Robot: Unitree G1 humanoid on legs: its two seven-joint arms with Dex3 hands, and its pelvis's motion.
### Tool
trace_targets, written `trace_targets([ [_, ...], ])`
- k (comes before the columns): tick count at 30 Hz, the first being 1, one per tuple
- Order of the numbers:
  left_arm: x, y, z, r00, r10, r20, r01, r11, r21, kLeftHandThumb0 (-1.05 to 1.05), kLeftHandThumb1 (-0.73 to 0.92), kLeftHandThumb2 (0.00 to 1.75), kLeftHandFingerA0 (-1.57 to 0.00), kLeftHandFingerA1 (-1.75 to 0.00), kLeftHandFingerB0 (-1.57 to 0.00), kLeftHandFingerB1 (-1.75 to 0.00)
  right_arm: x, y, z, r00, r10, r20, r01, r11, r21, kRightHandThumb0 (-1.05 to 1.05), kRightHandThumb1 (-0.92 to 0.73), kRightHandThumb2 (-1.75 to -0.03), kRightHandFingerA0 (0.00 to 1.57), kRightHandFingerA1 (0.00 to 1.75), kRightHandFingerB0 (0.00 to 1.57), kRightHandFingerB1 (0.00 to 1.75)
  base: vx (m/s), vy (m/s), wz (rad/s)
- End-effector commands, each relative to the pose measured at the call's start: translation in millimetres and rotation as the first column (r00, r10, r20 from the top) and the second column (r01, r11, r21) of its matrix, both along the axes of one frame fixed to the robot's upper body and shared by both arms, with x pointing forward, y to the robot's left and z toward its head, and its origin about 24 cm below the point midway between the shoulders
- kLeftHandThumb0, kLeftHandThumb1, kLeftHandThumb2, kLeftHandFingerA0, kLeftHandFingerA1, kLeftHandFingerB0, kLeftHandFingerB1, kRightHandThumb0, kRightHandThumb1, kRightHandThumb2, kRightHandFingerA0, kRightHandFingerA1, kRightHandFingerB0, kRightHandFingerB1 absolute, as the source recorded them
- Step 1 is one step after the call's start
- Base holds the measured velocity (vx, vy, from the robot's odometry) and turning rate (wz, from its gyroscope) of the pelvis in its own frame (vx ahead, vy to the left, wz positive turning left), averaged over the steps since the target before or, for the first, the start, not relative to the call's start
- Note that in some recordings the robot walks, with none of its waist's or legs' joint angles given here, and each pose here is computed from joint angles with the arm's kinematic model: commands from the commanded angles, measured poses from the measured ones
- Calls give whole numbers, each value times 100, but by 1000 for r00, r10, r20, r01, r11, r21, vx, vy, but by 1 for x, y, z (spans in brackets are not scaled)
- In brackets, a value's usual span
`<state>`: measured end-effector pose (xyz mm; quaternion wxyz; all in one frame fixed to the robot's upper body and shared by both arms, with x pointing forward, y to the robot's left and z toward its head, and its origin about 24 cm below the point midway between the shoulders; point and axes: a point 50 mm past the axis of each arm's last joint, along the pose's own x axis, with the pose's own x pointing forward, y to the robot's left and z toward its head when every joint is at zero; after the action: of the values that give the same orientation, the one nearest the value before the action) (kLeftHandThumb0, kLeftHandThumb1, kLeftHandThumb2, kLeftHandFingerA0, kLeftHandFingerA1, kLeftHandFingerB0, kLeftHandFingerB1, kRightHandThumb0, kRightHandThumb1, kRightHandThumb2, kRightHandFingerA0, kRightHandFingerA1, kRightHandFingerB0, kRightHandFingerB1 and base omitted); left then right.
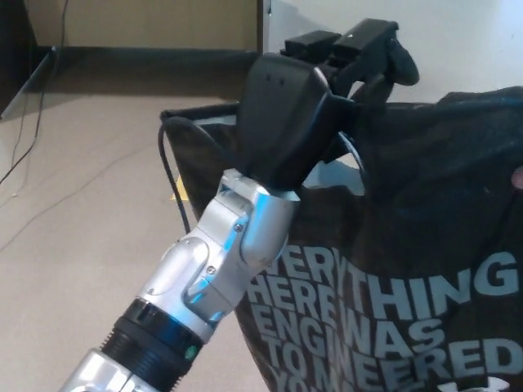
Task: A person is holding a plastic bag and the robot extends its left hand to grab the bag by hooking its thumb into the holes at the top and brings its hand down by its side. Then it extends its arm again to hand the plastic bag back to the person.
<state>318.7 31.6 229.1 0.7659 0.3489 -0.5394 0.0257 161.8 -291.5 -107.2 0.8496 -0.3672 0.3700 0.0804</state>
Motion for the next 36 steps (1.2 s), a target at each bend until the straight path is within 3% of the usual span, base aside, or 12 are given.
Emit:
trace_targets([
  [1, 1, 17, 2, 999, 42, 20, -42, 999, -21, -11, 72, 74, -91, -175, -69, -145, 3, -3, 2, 1000, -8, 2, 8, 1000, -6, -30, -68, -60, 71, 46, 63, 42, 0, 0, 0],
  [13, 5, 66, 0, 986, 166, 14, -164, 982, -91, -8, 74, 72, -89, -175, -67, -152, -4, -6, 0, 1000, -2, -19, 1, 1000, -17, -33, -66, -61, 70, 46, 62, 42, 0, 0, 0],
  [15, 4, 78, -1, 986, 165, 10, -164, 982, -89, -9, 72, 84, -89, -175, -68, -150, -9, -6, -2, 1000, -10, -27, 10, 1000, -12, -34, -66, -61, 70, 47, 62, 42, 0, 0, 0],
  [19, 3, 96, -2, 978, 211, 11, -209, 974, -85, -10, 66, 64, -87, -175, -68, -152, -15, -9, -3, 999, -16, -35, 15, 1000, -27, -35, -65, -62, 71, 47, 63, 42, 0, 0, 0],
  [20, 2, 100, -3, 975, 221, 19, -218, 972, -88, -9, 52, 93, -123, -144, -91, -127, -16, -10, -2, 999, -19, -33, 19, 1000, -22, -35, -64, -62, 71, 48, 63, 43, 0, 0, 0],
  [22, 1, 106, -5, 972, 234, 4, -233, 968, -91, -10, 52, 99, -122, -146, -88, -127, -17, -10, -3, 999, -24, -38, 23, 1000, -21, -35, -64, -61, 70, 48, 63, 43, 0, 0, 0],
  [25, -1, 117, -8, 967, 255, 3, -254, 963, -86, -14, 55, 95, -120, -142, -88, -124, -17, -10, -3, 999, -35, -34, 34, 999, -15, -34, -65, -61, 69, 47, 63, 43, 0, 0, 0],
  [26, -2, 120, -10, 964, 264, -5, -264, 961, -82, -10, 70, 76, -84, -175, -66, -152, -17, -10, -3, 999, -34, -31, 33, 999, -13, -29, -67, -60, 70, 47, 65, 43, 0, 0, 0],
  [32, -19, 145, -22, 958, 286, 2, -286, 956, -71, -4, 62, 100, -83, -175, -69, -148, -13, -8, -2, 999, -34, -21, 34, 999, -18, -30, -67, -60, 73, 47, 66, 43, 0, 0, 0],
  [34, -37, 167, -36, 943, 334, -3, -333, 941, -54, -4, 64, 95, -86, -175, -73, -146, -12, -8, -2, 999, -25, -22, 25, 1000, -17, -30, -67, -60, 72, 47, 65, 42, 0, 0, 0],
  [35, -45, 182, -44, 923, 385, -2, -384, 921, -58, -5, 52, 105, -128, -149, -92, -126, -10, -7, -2, 999, -25, -24, 25, 1000, -20, -30, -67, -60, 71, 45, 65, 42, 0, 0, 0],
  [36, -49, 187, -47, 915, 404, 0, -403, 913, -59, -5, 52, 105, -128, -149, -92, -126, -8, -7, -1, 999, -26, -23, 26, 999, -21, -30, -67, -60, 71, 45, 65, 42, 0, 0, 0],
])
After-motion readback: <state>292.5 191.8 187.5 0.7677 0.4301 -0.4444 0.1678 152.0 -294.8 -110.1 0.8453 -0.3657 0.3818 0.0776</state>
